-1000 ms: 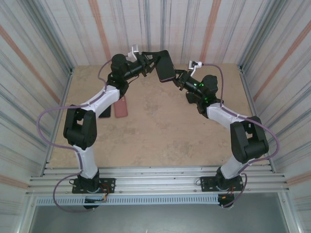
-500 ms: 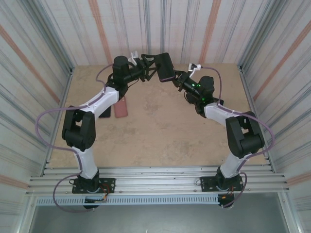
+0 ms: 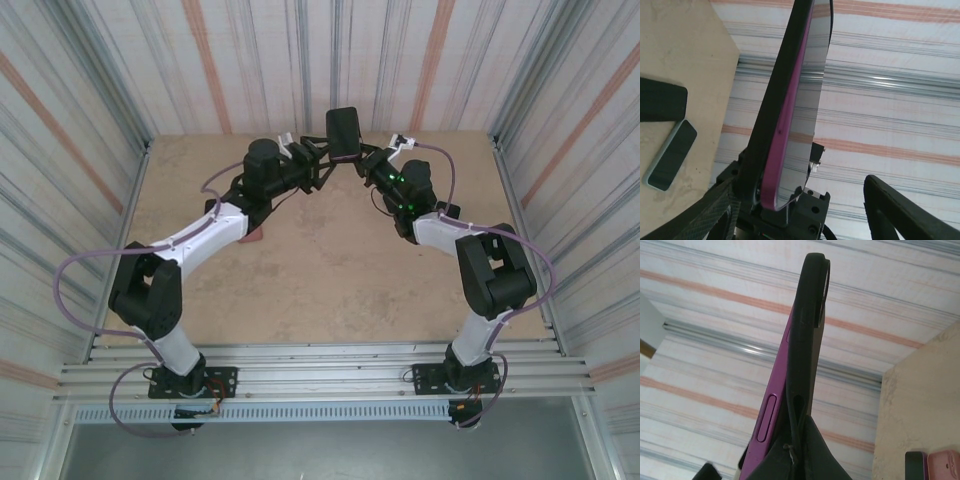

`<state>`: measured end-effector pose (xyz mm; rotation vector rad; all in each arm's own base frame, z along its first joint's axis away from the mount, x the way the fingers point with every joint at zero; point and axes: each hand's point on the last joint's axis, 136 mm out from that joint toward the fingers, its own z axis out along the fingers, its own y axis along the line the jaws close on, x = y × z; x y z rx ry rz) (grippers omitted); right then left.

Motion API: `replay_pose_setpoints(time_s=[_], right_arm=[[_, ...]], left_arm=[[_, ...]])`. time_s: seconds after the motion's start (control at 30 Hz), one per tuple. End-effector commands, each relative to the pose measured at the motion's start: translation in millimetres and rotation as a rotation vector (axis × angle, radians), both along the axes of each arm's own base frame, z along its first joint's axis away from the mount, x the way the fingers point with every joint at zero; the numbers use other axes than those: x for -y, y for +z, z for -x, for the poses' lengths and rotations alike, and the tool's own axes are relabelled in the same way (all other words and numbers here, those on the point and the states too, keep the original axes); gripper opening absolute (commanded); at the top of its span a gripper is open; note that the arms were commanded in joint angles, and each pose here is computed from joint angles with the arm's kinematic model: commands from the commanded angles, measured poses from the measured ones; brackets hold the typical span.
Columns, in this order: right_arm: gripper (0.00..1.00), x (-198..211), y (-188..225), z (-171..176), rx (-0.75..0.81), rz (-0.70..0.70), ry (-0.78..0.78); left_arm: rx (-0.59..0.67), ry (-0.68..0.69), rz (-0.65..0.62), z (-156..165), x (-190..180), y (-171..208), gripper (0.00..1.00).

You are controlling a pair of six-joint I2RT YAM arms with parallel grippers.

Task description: Take the phone out of the phone case

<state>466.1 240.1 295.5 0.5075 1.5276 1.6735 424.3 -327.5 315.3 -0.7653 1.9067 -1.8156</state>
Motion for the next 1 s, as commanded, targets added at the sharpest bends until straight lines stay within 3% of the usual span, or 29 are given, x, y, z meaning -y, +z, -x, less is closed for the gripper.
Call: replay_pose_setpoints(time_s=[0.0, 0.5, 0.77, 0.97], right_arm=[[0.01, 3.8, 30.1, 1.4, 0.126, -0.013, -0.052], [0.01, -4.2, 30.2, 9.2, 0.154, 0.023, -0.019], [0.01, -9.6, 38.7, 12.5, 0.187, 0.044, -0.009], [0.01, -16.8, 38.5, 17.6, 0.185, 0.058, -0.022]], left_arm=[[0.016, 0.051, 0.100, 5.1, -2.4, 25.9, 0.63], [0.033, 0.058, 0.172, -12.5, 10.1, 36.3, 0.52], [-0.008, 0.087, 0.128, -15.9, 5.1, 22.6, 0.51], [-0.025, 0.176, 0.111, -23.9, -4.3, 21.3, 0.34]])
